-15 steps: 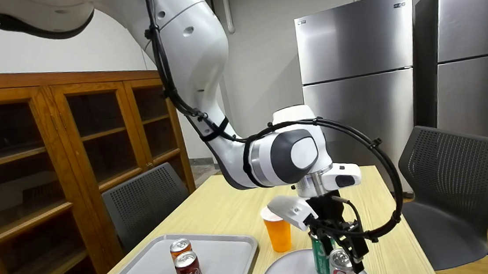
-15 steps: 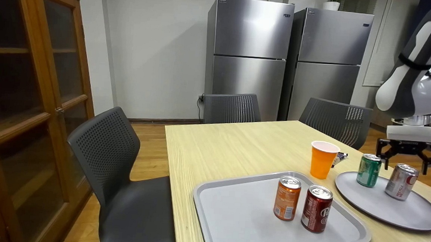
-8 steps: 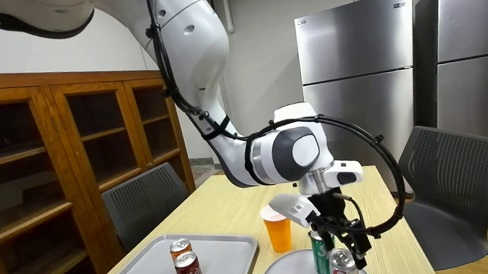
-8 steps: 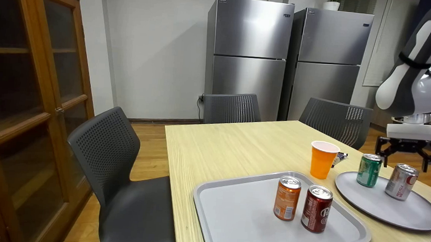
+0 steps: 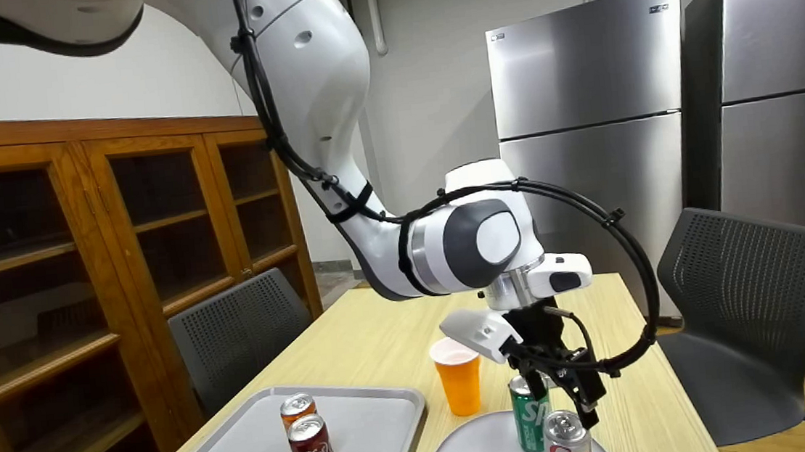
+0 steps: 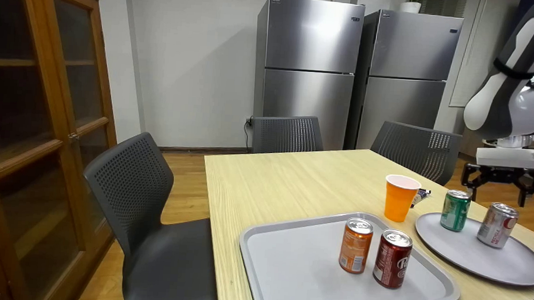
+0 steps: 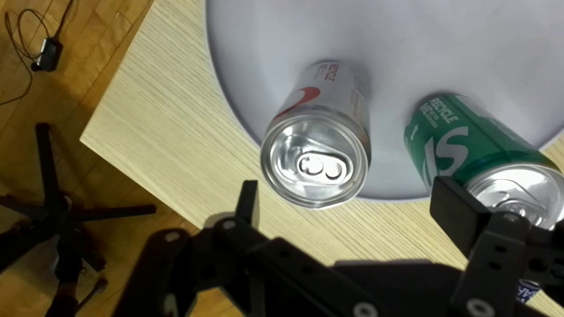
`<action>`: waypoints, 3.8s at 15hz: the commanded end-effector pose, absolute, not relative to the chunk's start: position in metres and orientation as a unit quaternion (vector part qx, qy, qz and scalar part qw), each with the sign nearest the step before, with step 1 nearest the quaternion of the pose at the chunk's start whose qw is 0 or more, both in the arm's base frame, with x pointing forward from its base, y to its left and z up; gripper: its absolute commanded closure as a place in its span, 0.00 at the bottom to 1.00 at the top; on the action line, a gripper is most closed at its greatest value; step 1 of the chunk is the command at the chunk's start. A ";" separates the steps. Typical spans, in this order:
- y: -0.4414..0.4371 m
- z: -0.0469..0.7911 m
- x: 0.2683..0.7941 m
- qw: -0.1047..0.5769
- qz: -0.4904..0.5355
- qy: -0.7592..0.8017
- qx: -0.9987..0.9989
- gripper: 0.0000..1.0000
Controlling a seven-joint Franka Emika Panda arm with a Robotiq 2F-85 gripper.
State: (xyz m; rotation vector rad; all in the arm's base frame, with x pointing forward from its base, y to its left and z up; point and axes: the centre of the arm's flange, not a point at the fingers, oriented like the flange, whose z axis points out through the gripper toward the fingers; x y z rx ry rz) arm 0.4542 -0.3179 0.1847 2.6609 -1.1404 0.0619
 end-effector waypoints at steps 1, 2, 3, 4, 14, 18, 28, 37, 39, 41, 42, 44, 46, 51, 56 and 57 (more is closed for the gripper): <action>-0.298 0.210 0.450 0.122 0.039 -0.388 0.913 0.00; -0.294 0.214 0.451 0.123 0.043 -0.387 0.913 0.00; -0.290 0.218 0.451 0.123 0.046 -0.385 0.914 0.00; -0.288 0.222 0.451 0.125 0.049 -0.384 0.914 0.00; -0.233 0.250 0.448 0.137 0.084 -0.348 0.924 0.00; -0.198 0.259 0.446 0.134 0.092 -0.317 0.934 0.00; -0.196 0.255 0.457 0.130 0.085 -0.300 0.941 0.00; -0.173 0.261 0.468 0.063 0.107 -0.153 0.980 0.00; -0.162 0.261 0.469 0.052 0.103 -0.121 0.986 0.00; -0.152 0.260 0.470 0.045 0.101 -0.092 0.990 0.00; -0.146 0.260 0.471 0.041 0.100 -0.079 0.991 0.00; -0.135 0.259 0.473 0.035 0.099 -0.055 0.993 0.00; -0.123 0.258 0.474 0.028 0.098 -0.032 0.994 0.00; -0.089 0.255 0.474 0.010 0.095 0.025 0.995 0.00; -0.056 0.251 0.471 0.004 0.089 0.076 0.993 0.00; -0.051 0.250 0.470 0.003 0.087 0.083 0.993 0.00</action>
